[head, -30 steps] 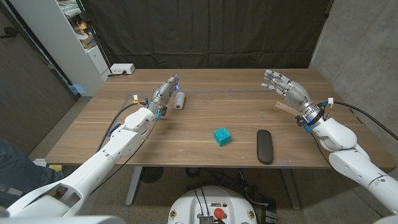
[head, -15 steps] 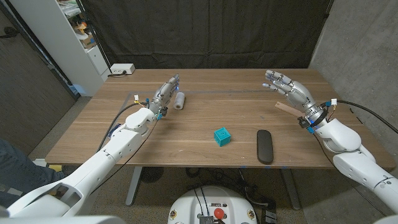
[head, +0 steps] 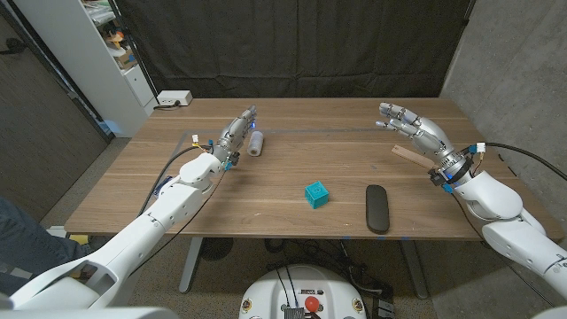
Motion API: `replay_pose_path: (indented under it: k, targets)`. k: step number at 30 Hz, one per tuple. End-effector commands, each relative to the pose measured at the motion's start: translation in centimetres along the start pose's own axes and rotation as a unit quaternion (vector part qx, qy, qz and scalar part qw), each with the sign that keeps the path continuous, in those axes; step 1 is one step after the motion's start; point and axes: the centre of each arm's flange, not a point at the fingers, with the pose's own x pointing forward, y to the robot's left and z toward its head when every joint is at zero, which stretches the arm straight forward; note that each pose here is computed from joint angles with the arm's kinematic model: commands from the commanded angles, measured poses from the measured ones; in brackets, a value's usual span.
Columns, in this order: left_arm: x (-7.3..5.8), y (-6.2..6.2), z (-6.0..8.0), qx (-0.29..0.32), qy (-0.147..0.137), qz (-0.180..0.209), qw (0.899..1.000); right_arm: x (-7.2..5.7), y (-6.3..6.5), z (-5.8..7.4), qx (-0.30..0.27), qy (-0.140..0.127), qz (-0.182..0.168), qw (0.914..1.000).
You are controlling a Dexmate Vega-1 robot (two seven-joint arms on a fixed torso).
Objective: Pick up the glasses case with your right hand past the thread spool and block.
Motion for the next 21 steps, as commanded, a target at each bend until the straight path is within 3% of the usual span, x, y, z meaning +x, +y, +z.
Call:
replay_pose_path:
  k: [1, 21]
  targets:
    - [-0.3, -0.6, 0.1, 0.005, 0.003, -0.003, 1.0, -1.0, 0.3, 0.8, -0.035, -0.005, 0.014, 0.9993]
    - [-0.8, -1.3, 0.0, 0.01, 0.007, -0.008, 1.0, -1.9, 0.2, 1.9, -0.089, -0.01, 0.032, 0.9954]
